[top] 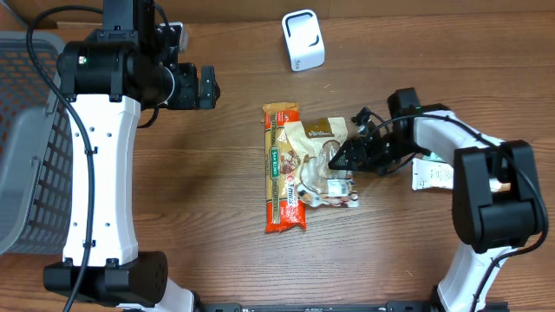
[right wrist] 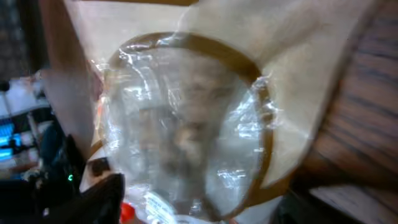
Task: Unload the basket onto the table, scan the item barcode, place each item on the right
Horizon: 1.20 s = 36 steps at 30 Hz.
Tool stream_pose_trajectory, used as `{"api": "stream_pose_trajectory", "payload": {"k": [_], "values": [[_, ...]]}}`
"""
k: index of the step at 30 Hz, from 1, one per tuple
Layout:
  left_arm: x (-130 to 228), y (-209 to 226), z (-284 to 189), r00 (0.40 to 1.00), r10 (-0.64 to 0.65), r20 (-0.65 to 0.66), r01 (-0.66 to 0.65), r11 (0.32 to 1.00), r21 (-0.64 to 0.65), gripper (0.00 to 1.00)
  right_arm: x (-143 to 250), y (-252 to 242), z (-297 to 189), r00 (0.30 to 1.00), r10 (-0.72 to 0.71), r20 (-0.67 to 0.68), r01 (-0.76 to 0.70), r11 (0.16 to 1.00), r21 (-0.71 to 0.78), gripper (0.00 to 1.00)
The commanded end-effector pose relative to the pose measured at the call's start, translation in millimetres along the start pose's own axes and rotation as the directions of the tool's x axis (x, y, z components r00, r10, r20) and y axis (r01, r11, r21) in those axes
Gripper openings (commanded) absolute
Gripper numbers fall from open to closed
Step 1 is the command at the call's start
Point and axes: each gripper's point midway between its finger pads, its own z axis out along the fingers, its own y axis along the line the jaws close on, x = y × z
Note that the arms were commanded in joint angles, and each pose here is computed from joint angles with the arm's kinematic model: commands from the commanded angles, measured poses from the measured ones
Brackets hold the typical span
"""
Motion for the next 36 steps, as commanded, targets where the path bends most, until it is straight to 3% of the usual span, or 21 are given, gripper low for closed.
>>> {"api": "stream_pose_trajectory", "payload": {"k": [1,6,8,13,18,27,36], "values": [[-1,0,1,1.000,0.024,0.000,-0.024,1.000,-0.002,1.00,10,-5,21,0.998,0.035,-0.043,-0.033,0.998,0.057,0.59],[-1,0,1,1.000,0.024,0.000,-0.024,1.000,-0.003,1.00,9,4,29,0.999,-0.005,-0.054,0.007,0.999,0.054,0.11],[-1,0,1,1.000,0.024,0.000,-0.024,1.000,-0.002,1.00,8,10,28,0.999,-0.002,-0.054,0.004,1.000,0.029,0.04],[-1,0,1,1.000,0.024,0.000,-0.024,1.000,-0.002,1.00,-8,41,17,1.000,-0.019,-0.012,0.017,0.989,-0.145,0.04],[-1,0,1,1.000,0.024,0.000,-0.024,1.000,-0.002,0.99,-25,59,2,0.999,-0.014,0.036,0.020,0.988,-0.154,0.04],[-1,0,1,1.000,0.024,0.000,-0.024,1.000,-0.003,0.99,-34,88,-10,0.990,0.095,0.100,-0.093,0.995,-0.025,0.04],[-1,0,1,1.000,0.024,0.000,-0.024,1.000,-0.002,0.99,-18,69,27,0.981,0.141,0.135,-0.176,0.938,0.299,0.04]]}}
